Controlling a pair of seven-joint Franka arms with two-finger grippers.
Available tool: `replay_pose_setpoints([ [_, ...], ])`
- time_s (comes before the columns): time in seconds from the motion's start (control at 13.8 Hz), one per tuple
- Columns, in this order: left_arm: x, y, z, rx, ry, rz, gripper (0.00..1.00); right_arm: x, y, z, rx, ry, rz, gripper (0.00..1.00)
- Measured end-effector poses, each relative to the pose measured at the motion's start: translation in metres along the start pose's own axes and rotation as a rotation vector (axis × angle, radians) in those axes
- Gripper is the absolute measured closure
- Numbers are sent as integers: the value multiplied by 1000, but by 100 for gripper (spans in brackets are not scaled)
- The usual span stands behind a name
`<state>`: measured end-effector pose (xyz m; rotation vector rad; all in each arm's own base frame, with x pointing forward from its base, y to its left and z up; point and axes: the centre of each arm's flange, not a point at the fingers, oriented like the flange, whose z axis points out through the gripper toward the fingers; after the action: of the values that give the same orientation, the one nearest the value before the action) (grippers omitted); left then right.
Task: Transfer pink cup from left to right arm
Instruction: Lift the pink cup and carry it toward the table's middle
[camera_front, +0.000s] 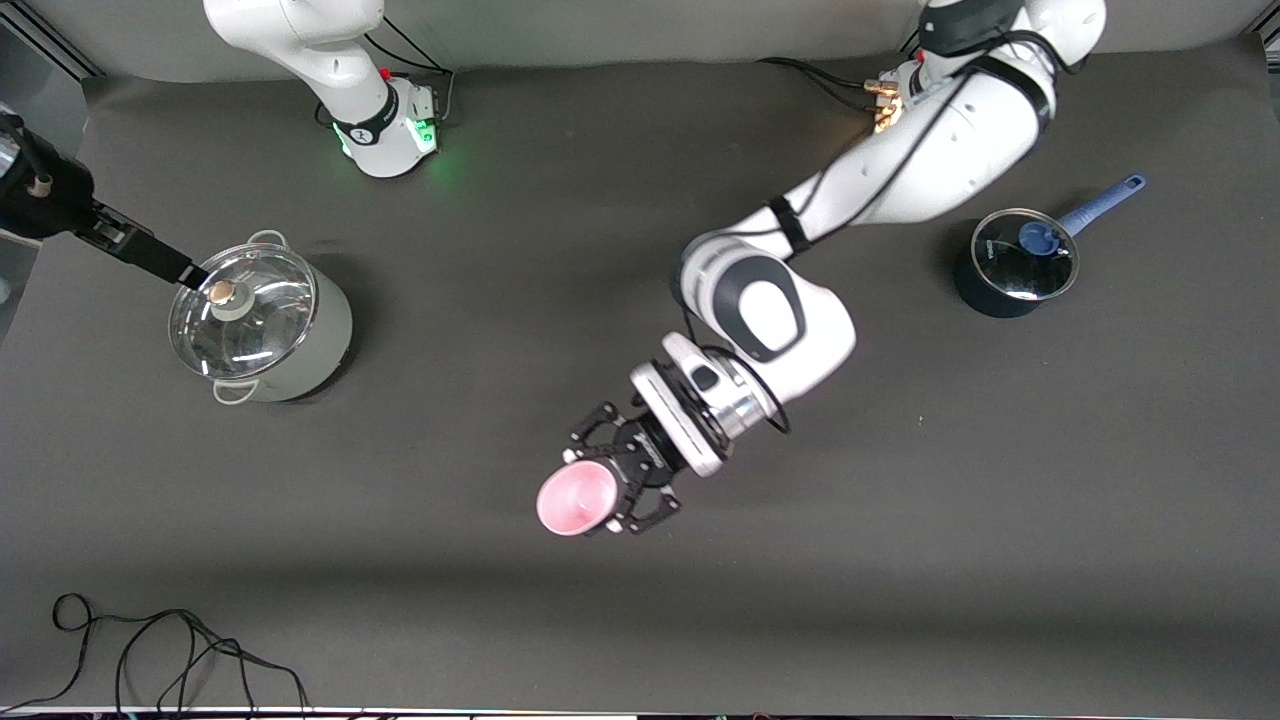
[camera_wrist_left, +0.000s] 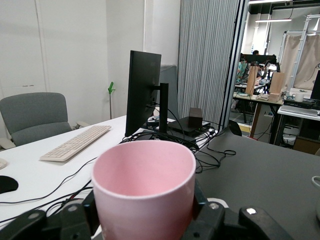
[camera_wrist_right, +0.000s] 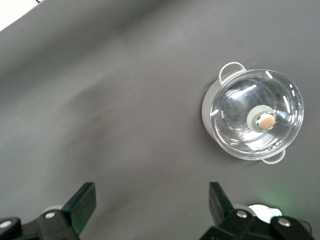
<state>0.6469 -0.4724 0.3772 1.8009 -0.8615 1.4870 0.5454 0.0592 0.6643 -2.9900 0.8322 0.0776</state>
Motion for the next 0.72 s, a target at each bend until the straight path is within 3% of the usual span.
replay_pose_setpoints([
  [0.43,6,46,19,14,-12,1,31,1,-33,8,-4,1,-2,0],
  [0.72,10,54,21,31,-15,-3,31,-3,-98,10,27,41,20,0],
])
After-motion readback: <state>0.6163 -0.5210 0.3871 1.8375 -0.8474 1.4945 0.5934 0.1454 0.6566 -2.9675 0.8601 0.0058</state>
